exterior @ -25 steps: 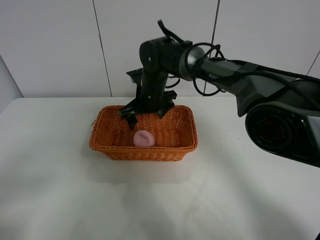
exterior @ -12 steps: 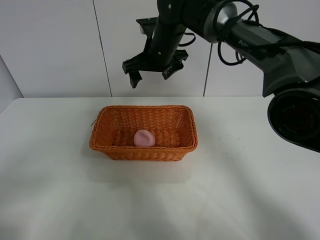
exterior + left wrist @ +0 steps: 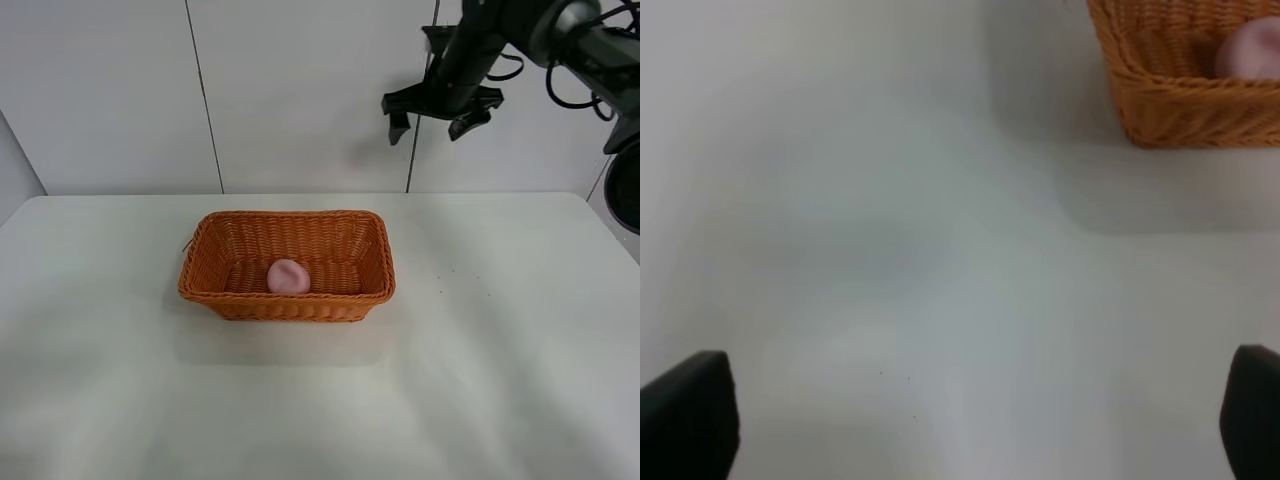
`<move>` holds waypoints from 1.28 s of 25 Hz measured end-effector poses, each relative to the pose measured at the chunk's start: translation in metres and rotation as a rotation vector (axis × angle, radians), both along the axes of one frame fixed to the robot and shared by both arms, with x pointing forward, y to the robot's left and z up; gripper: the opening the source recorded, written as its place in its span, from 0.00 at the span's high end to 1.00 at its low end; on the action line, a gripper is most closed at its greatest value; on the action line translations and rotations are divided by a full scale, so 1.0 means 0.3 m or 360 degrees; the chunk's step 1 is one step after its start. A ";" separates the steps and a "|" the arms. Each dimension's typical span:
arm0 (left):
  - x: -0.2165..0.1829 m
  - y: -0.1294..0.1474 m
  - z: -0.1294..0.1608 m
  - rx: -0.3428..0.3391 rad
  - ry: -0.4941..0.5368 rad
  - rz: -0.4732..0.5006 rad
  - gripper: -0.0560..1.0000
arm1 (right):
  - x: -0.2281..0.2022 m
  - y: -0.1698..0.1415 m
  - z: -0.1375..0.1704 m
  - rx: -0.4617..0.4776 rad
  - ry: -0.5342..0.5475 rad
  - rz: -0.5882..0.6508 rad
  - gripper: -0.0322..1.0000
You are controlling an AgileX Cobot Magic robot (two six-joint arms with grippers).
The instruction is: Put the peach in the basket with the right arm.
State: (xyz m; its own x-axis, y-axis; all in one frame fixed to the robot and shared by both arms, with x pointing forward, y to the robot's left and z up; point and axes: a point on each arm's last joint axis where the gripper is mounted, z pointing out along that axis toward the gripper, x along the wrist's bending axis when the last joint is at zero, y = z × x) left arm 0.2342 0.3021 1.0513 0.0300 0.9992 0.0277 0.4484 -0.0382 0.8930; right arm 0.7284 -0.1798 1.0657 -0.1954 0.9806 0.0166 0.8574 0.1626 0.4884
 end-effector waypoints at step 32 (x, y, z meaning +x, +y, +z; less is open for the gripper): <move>0.000 0.000 0.000 0.0000 0.0000 0.0000 0.01 | -0.765 -0.370 0.104 -0.0042 0.0369 -0.0325 0.30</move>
